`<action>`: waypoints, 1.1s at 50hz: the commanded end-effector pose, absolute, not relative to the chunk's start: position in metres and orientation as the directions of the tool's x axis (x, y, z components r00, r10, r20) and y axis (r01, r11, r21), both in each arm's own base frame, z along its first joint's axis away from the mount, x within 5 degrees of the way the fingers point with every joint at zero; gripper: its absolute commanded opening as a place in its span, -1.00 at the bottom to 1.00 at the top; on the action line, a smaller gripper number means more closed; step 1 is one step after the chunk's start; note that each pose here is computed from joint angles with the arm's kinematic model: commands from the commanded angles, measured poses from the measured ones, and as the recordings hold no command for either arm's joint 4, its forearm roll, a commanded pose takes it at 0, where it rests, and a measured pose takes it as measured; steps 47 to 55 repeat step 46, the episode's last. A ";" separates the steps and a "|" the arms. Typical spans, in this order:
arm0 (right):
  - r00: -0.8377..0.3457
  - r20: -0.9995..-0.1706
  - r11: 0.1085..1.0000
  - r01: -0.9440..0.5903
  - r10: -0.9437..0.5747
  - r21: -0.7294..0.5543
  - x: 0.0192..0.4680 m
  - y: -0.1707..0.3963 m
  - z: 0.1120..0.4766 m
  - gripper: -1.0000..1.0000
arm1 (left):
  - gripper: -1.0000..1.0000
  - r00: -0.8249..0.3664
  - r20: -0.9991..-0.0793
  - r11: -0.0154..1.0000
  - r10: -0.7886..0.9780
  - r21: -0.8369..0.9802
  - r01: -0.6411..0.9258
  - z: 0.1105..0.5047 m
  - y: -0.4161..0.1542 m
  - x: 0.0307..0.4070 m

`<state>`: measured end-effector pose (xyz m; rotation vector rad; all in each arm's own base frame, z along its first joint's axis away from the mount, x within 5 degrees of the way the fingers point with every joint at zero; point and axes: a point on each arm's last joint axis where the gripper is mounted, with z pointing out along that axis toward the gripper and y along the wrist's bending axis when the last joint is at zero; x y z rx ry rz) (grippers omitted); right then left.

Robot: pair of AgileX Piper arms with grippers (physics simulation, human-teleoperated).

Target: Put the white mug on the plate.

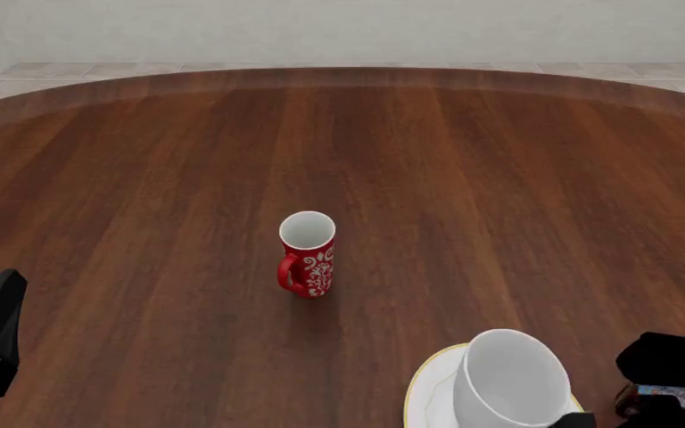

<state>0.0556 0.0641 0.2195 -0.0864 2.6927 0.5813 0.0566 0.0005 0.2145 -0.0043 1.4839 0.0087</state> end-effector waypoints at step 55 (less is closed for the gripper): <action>-0.801 -0.598 0.835 -0.308 0.030 0.455 0.015 0.016 0.309 1.00 | 1.00 0.087 -0.996 1.000 0.003 0.002 -0.009 0.215 0.000 0.057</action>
